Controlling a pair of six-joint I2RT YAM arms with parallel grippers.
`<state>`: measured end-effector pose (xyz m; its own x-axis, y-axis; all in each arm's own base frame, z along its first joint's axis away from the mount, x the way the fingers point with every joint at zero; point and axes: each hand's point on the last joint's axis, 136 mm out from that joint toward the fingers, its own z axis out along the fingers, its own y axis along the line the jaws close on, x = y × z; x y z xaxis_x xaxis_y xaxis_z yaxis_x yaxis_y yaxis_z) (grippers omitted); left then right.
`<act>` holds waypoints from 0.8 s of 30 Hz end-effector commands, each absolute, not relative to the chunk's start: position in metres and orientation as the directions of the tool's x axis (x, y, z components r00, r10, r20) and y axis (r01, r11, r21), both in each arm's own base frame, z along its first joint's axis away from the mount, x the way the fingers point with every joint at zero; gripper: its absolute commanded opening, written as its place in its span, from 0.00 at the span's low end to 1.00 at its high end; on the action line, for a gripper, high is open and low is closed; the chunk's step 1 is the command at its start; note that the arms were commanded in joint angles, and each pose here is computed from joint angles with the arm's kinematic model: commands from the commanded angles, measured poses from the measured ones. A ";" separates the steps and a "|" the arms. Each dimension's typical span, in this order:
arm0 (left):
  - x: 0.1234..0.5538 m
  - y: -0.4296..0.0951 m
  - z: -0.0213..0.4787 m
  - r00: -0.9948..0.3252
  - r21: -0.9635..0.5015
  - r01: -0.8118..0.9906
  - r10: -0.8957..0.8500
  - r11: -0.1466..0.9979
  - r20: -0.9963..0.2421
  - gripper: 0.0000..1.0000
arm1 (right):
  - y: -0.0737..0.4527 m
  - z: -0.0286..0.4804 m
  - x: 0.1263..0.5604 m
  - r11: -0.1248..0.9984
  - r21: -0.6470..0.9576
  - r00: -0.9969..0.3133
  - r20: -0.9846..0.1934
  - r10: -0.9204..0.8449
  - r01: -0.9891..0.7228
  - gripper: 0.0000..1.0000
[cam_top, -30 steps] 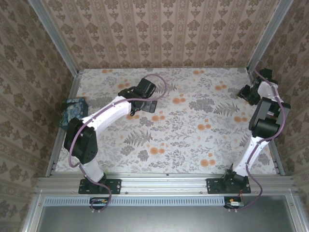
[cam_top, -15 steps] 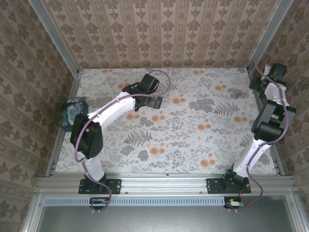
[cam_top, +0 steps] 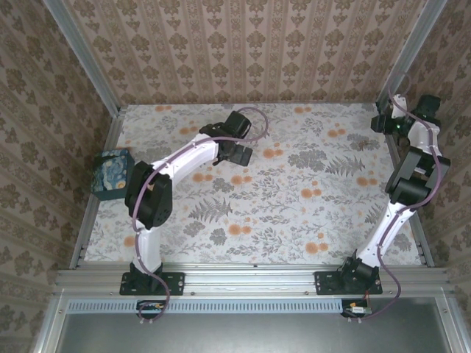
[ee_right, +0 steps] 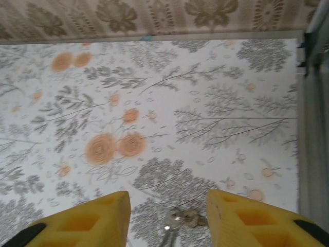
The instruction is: Unlock a padlock with a key
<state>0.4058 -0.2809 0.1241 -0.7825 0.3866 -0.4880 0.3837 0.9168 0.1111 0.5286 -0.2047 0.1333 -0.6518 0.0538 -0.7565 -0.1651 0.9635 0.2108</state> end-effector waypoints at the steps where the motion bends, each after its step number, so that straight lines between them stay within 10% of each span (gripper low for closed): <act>1: 0.410 -0.281 0.127 -0.778 0.134 0.391 0.405 0.911 -0.480 1.00 | -0.168 0.148 0.514 0.923 0.272 -0.628 -0.777 0.045 -0.271 0.43; 11: 0.417 -0.280 0.131 -0.766 0.159 0.394 0.419 0.905 -0.488 1.00 | -0.073 0.155 0.481 0.821 0.341 -0.628 -0.778 -0.028 -0.458 0.43; 24: 0.417 -0.274 0.134 -0.766 0.178 0.381 0.417 0.907 -0.489 1.00 | -0.200 0.095 0.528 0.971 0.240 -0.737 -0.655 0.167 0.007 0.54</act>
